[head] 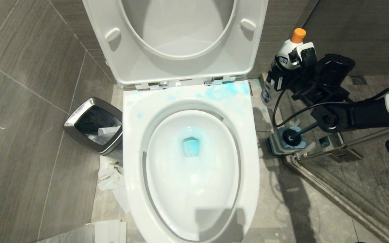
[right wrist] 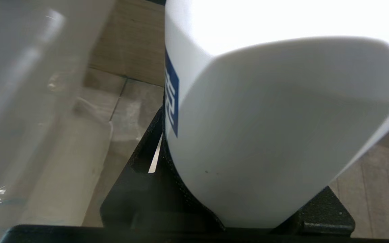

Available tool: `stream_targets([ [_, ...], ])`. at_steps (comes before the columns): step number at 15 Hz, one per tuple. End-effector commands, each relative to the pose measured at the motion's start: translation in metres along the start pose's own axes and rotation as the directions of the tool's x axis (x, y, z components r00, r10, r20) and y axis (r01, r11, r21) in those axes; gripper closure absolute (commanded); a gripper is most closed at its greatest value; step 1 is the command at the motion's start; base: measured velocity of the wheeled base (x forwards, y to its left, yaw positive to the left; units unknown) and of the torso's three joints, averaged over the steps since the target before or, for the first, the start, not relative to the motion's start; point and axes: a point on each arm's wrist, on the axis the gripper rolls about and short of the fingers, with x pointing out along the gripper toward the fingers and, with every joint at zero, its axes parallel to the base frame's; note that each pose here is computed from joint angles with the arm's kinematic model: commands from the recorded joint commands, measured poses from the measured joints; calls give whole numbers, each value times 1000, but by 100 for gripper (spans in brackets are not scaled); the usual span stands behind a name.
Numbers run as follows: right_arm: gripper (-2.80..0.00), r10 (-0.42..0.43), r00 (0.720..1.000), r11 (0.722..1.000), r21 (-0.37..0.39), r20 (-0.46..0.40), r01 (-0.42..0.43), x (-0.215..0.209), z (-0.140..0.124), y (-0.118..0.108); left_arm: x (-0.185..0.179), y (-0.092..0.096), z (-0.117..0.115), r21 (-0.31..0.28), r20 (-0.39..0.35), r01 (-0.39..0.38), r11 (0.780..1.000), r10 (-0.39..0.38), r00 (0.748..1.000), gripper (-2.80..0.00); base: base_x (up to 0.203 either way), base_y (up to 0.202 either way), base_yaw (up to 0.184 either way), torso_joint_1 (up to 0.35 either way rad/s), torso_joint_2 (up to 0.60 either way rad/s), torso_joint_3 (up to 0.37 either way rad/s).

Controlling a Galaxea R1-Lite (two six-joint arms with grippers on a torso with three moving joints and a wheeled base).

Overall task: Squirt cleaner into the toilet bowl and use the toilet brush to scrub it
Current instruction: Place the cleaning agent on the floor

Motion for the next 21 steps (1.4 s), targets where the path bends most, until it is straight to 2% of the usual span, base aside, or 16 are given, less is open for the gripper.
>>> stream_targets([
  [1, 0, -11, 999, 1000, 1, 54, 11, 10, 6, -1, 0, 0, 0, 1, -2, 0, 1000, 0, 1000, 0, 0, 0, 0, 2, 2, -207],
  [3, 0, -6, 995, 1000, 2, 104, 6, 20, 10, -1, 0, 0, 0, 1, 1, 0, 1000, 0, 1000, 0, 0, 0, 0, 3, 4, -193],
  [8, 0, 27, 991, 1000, 10, 129, -29, 24, 1, 16, 0, 0, 0, 1, 1, 0, 1000, 0, 1000, 0, 0, 0, 0, 3, 3, -197],
  [12, 0, 59, 979, 998, 18, 193, -64, 29, 15, 29, 0, 0, 0, 1, 1, 0, 1000, 0, 1000, 0, 0, 0, 0, 3, 5, -196],
  [14, 0, 69, 971, 997, 13, 229, -74, 33, 19, 31, 0, 0, 0, 1, 3, 0, 1000, 0, 1000, 0, 0, 0, 0, 3, 1, -197],
  [21, 0, 88, 959, 996, -11, 270, -88, 32, 29, 28, 0, 0, 0, 1, 3, 0, 1000, 0, 1000, 0, 0, 0, 0, 3, 1, -197],
])
